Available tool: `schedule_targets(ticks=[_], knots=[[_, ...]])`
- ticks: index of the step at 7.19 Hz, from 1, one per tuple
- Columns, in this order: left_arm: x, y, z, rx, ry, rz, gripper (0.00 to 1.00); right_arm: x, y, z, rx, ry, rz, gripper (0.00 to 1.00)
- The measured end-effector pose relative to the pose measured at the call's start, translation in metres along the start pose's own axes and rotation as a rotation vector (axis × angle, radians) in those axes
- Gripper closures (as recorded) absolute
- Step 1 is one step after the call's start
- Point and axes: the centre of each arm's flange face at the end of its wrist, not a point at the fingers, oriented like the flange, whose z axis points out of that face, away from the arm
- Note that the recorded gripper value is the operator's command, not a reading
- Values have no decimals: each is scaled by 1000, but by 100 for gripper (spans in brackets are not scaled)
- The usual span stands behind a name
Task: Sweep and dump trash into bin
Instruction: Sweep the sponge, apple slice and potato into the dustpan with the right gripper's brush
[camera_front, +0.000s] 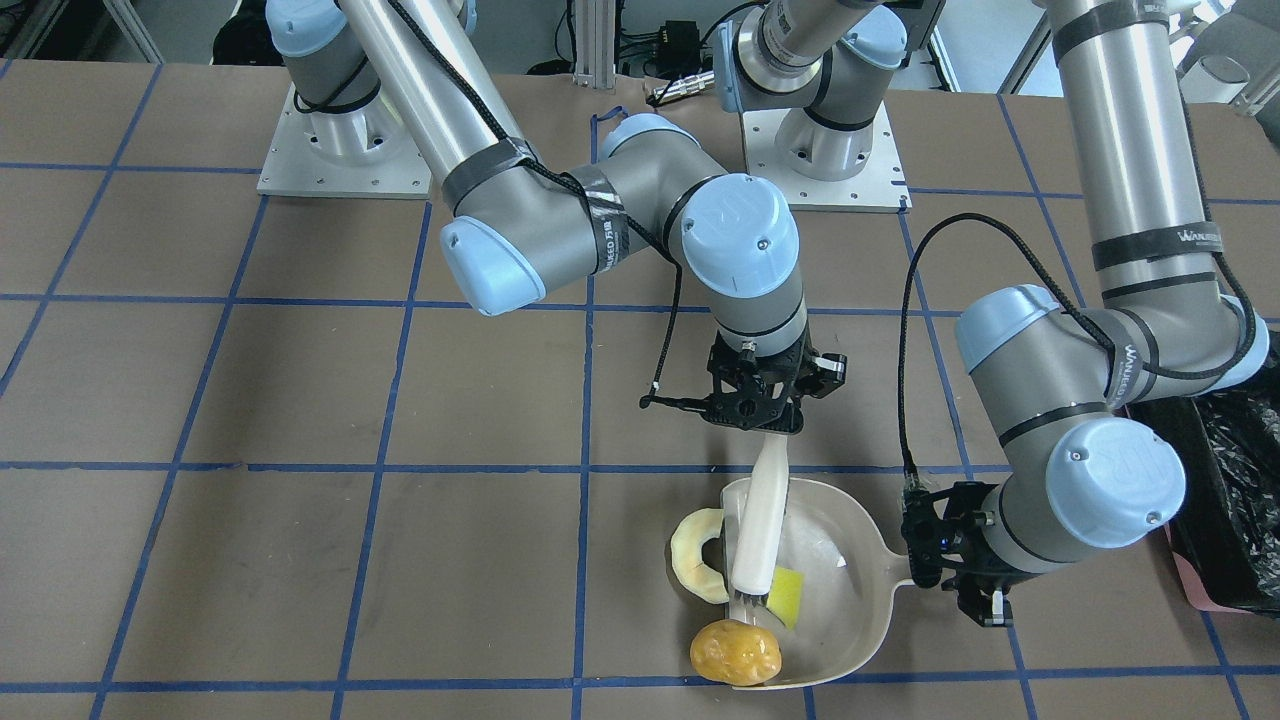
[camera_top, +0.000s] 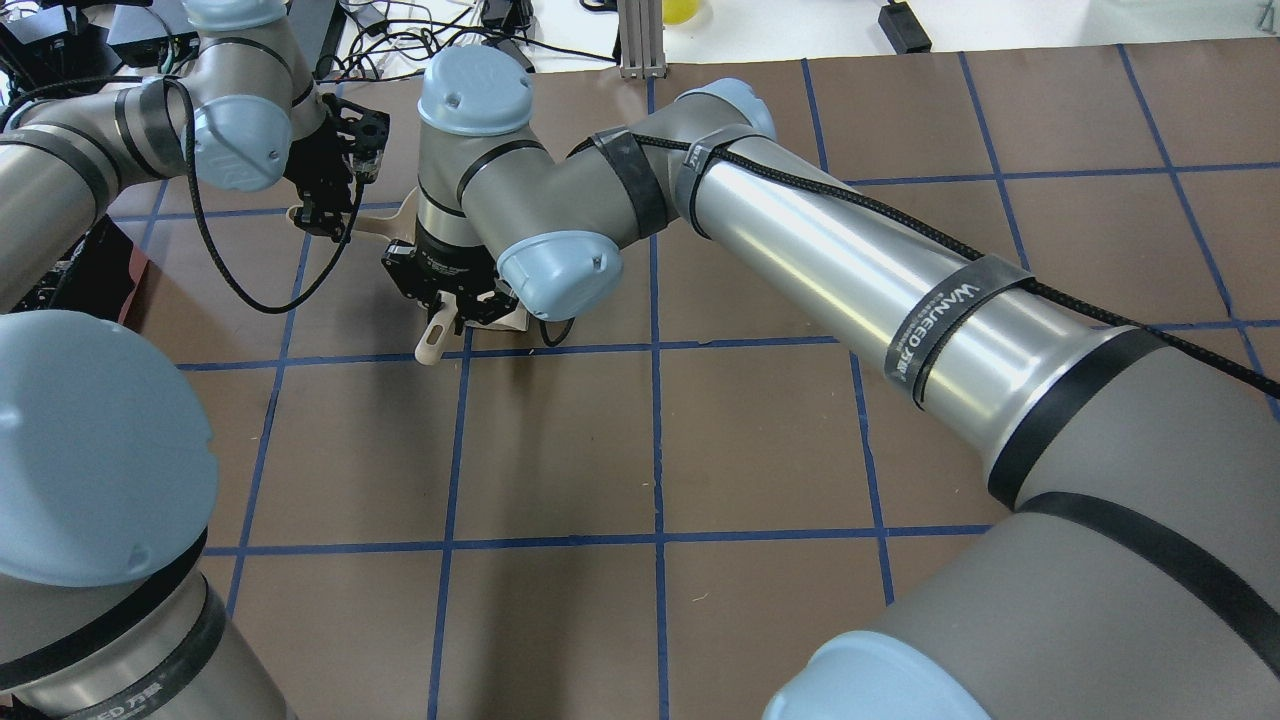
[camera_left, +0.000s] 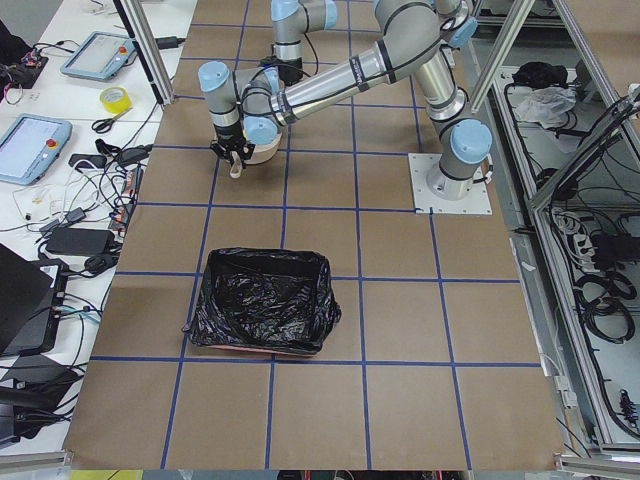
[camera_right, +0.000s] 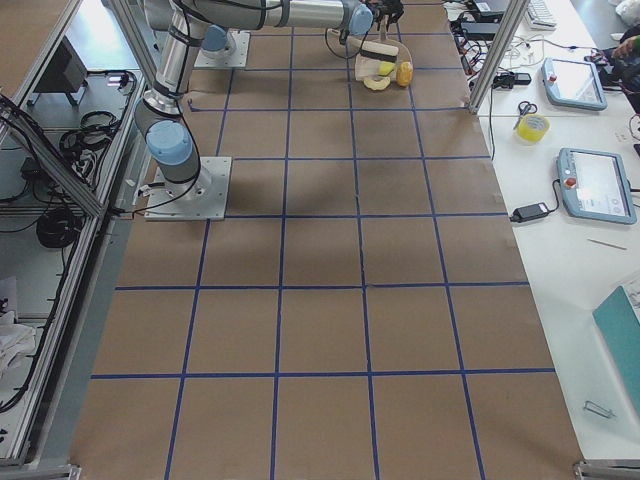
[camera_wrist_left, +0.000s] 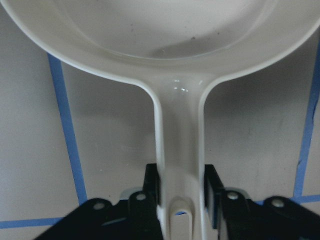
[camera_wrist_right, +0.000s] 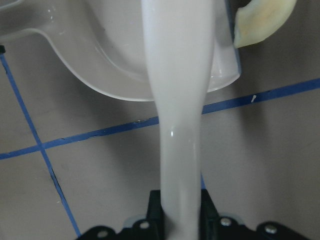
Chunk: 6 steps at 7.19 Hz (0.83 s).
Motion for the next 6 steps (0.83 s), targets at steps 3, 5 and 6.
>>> schedule_targets(ticks=[3,5,6], knots=[[0,-1,2,2,3,1,100,39,-47,-21,114,119,-36,100],[0,-1,2,3,4,1,100,65,-83,-25,139,161,-95,100],[1,-1,3,3,4,0,100,75,-96,-18,135,178,-122,100]])
